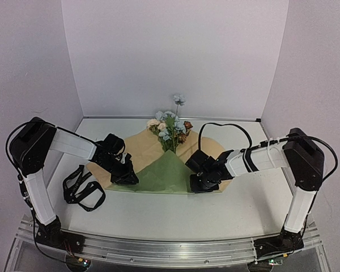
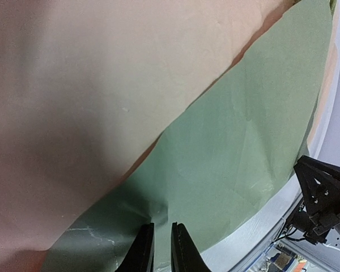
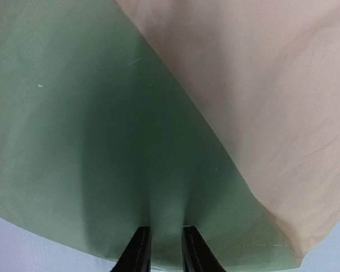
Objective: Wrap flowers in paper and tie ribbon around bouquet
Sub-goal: Press the fold line of the 1/4-folded wrapping paper.
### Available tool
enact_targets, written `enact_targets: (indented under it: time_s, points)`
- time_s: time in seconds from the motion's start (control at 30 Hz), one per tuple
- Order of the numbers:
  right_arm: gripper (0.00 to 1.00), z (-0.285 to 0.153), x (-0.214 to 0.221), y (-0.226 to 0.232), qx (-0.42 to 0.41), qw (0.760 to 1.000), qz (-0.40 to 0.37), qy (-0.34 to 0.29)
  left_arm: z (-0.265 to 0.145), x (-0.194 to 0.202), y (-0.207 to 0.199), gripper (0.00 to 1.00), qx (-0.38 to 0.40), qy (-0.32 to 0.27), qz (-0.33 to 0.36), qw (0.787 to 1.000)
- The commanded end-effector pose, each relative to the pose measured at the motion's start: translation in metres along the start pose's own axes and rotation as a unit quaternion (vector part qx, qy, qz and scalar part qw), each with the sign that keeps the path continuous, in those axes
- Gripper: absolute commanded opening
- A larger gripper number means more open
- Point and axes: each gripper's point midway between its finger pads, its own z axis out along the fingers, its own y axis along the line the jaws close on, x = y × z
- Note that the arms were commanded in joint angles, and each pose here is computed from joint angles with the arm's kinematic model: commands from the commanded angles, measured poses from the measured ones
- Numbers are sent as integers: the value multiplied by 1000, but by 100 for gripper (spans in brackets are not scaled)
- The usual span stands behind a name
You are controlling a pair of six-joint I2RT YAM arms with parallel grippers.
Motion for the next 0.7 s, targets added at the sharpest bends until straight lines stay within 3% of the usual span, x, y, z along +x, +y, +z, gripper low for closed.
enact_targets:
  time_s: [0.0,0.17,0.53,0.67]
  points:
    - [20,-4,2,-29,62,998,28,-14,17,7,19,14,-45,8,8,999]
    - [20,-21,19,-66,122,992,36,-7,20,19,14,13,-46,17,14,999]
    - [19,-37,61,-103,141,985,96,11,20,57,5,13,-49,37,28,998]
    - [31,-50,63,-109,126,983,132,-5,17,55,8,14,-65,30,34,997]
